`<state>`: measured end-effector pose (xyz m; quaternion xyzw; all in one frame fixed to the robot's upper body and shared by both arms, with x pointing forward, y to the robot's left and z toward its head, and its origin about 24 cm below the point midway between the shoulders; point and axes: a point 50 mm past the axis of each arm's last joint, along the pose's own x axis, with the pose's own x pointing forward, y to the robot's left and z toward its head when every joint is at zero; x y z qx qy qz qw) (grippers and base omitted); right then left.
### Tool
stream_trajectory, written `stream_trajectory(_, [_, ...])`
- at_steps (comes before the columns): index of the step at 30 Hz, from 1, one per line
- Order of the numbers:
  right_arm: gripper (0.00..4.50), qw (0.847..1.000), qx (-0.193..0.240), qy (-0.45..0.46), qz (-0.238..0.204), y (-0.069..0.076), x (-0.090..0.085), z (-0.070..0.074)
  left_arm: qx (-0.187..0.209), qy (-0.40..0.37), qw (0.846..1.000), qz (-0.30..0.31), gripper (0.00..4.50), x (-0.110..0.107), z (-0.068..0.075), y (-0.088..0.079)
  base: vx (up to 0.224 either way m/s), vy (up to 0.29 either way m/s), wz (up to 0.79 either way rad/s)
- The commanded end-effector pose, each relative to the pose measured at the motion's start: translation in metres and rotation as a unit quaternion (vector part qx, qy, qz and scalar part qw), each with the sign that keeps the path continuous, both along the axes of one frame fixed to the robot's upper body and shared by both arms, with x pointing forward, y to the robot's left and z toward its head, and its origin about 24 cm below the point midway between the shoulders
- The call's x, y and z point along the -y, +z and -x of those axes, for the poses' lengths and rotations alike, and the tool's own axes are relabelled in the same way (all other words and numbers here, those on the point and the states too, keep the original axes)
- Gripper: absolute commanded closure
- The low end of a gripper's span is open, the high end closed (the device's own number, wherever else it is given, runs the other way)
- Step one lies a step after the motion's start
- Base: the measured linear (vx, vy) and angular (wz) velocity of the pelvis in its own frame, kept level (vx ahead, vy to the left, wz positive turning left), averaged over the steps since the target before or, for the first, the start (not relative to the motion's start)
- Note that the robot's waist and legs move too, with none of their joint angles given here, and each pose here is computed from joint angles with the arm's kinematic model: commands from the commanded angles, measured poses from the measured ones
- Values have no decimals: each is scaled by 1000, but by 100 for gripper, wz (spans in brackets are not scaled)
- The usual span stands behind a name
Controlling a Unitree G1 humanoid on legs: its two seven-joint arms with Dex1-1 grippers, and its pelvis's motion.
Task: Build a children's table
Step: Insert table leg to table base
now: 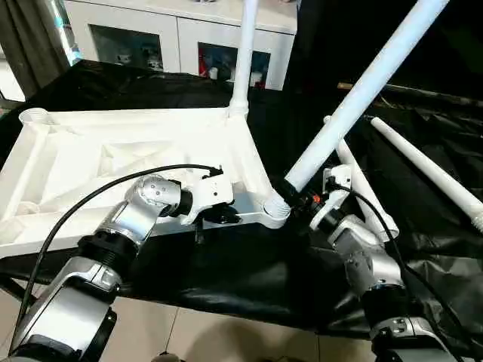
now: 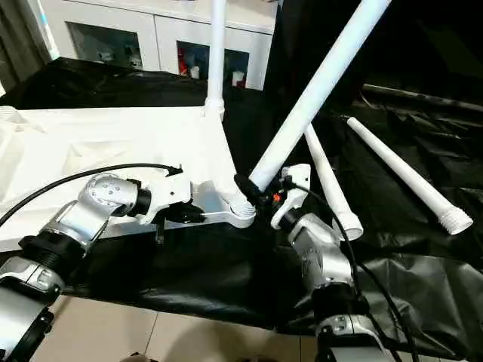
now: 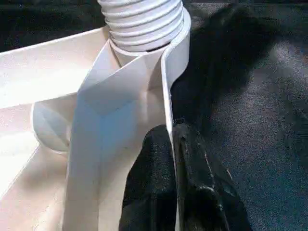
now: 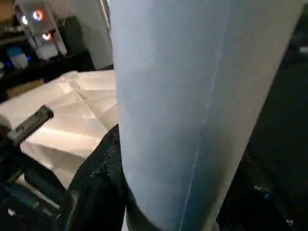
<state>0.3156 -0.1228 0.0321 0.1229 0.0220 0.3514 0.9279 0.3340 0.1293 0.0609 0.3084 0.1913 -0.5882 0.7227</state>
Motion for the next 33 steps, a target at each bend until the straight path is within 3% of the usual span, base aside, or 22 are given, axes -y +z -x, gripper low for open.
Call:
stream_trajectory(1, [260, 997, -42, 19, 66, -27, 5, 13, -23, 0, 999, -48, 450, -6, 4, -14, 0, 0, 0])
stream_trajectory(11, [260, 993, -34, 57, 92, -24, 0, 9, -26, -3, 999, -47, 450, -6, 5, -16, 0, 0, 0])
stream_trajectory(15, [260, 990, -65, 92, 83, -25, 1, 7, -31, -17, 998, -45, 450, -5, 7, -16, 0, 0, 0])
stream_trajectory(25, [260, 967, -76, 196, 146, -26, 5, 7, -36, -83, 994, -60, 450, -2, 12, -14, 0, 0, 0])
stream_trajectory(33, [261, 953, -93, 243, 155, -33, 9, 14, -49, -121, 990, -62, 450, -2, 16, -10, 0, 0, 0])
